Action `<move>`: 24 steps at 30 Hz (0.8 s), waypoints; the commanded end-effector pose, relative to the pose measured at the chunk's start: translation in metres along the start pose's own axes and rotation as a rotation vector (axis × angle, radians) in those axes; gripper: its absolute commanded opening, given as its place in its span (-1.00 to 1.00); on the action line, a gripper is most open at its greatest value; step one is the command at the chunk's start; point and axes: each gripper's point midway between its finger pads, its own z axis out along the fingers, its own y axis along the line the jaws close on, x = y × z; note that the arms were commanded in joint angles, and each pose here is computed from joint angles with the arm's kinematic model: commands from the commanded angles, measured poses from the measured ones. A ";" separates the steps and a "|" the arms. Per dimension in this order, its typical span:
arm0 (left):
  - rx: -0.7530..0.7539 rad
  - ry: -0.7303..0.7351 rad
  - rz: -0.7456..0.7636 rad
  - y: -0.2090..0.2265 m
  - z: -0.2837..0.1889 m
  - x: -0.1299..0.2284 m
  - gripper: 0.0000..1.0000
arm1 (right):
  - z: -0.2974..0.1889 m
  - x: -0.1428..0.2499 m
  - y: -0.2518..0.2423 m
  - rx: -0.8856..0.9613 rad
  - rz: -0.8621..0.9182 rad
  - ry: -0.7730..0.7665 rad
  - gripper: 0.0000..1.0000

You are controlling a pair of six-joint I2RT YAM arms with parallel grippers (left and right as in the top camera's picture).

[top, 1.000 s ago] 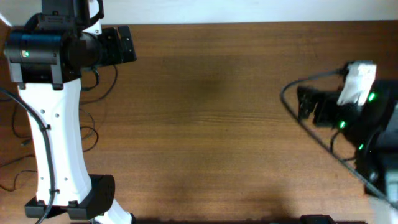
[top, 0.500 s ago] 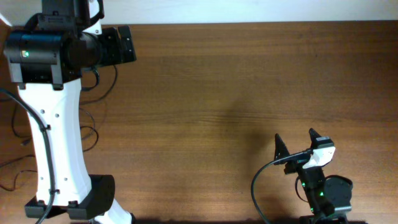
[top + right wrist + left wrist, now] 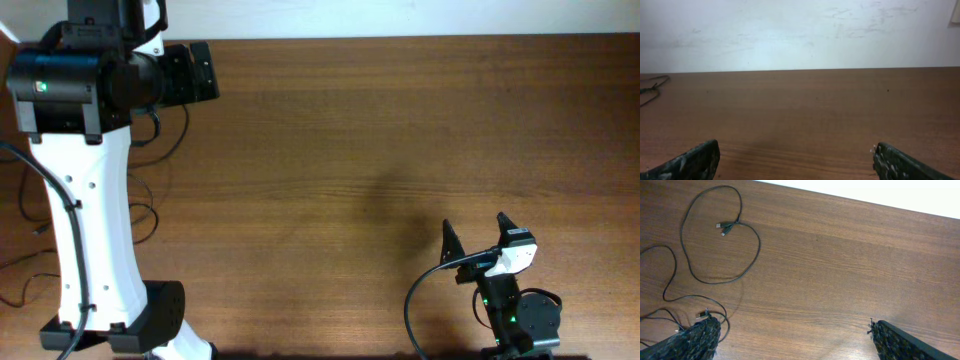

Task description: Untangle cables

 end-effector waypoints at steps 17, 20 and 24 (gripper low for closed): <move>-0.044 -0.006 -0.005 0.008 -0.007 0.002 0.99 | 0.000 0.001 -0.001 0.008 0.005 -0.004 0.97; -0.030 -0.001 -0.004 0.006 -0.008 0.005 0.99 | 0.000 0.001 -0.001 0.008 0.005 -0.004 0.97; 0.053 -0.117 -0.008 -0.005 -0.014 -0.002 0.99 | 0.000 0.001 -0.001 0.008 0.005 -0.004 0.97</move>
